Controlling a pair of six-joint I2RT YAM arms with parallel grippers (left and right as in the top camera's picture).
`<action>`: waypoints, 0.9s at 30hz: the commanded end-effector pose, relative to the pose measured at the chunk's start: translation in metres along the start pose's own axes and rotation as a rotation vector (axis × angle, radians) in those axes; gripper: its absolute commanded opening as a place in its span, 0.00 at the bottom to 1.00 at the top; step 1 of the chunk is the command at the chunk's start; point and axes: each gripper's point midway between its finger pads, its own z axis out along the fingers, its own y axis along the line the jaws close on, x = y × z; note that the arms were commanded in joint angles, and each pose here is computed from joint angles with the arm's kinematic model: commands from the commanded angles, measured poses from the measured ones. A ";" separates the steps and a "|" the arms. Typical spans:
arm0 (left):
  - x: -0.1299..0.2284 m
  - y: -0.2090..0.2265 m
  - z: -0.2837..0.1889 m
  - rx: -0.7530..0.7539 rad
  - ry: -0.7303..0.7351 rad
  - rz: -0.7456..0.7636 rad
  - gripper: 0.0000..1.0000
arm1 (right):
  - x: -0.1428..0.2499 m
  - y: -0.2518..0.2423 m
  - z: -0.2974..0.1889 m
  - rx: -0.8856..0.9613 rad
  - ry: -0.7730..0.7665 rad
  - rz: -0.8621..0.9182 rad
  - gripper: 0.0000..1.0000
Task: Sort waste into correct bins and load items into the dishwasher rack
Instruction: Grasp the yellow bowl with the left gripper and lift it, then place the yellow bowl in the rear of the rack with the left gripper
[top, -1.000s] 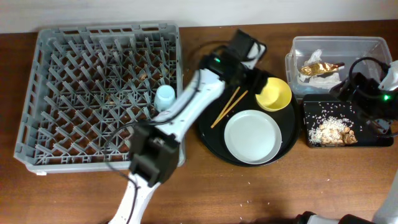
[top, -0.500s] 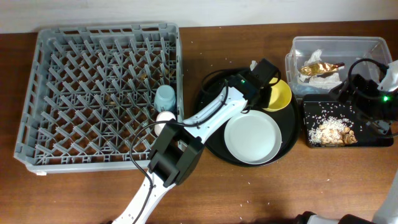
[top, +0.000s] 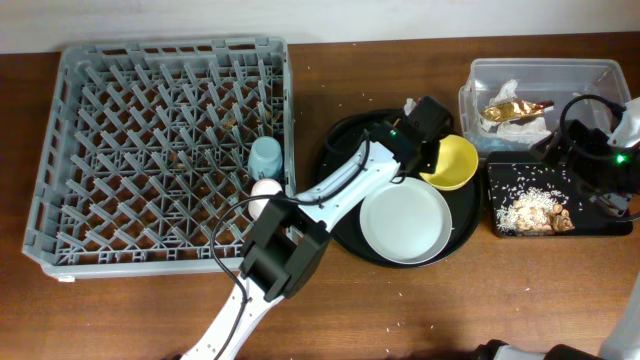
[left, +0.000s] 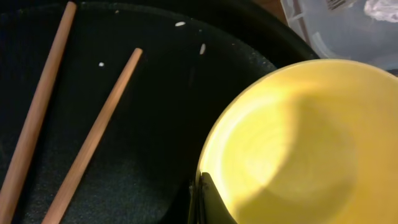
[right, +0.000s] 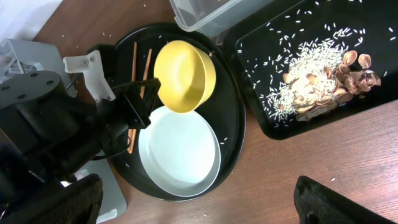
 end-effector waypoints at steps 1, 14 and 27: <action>0.007 0.007 0.006 -0.027 0.023 0.011 0.01 | 0.000 -0.001 -0.003 0.015 -0.012 -0.015 0.98; -0.150 0.261 -0.286 -1.061 -0.462 0.025 0.00 | 0.000 -0.002 -0.003 0.015 -0.012 -0.014 0.99; -0.117 0.373 -0.190 -1.344 -0.259 0.017 0.00 | 0.000 -0.002 -0.003 0.015 -0.012 -0.014 0.98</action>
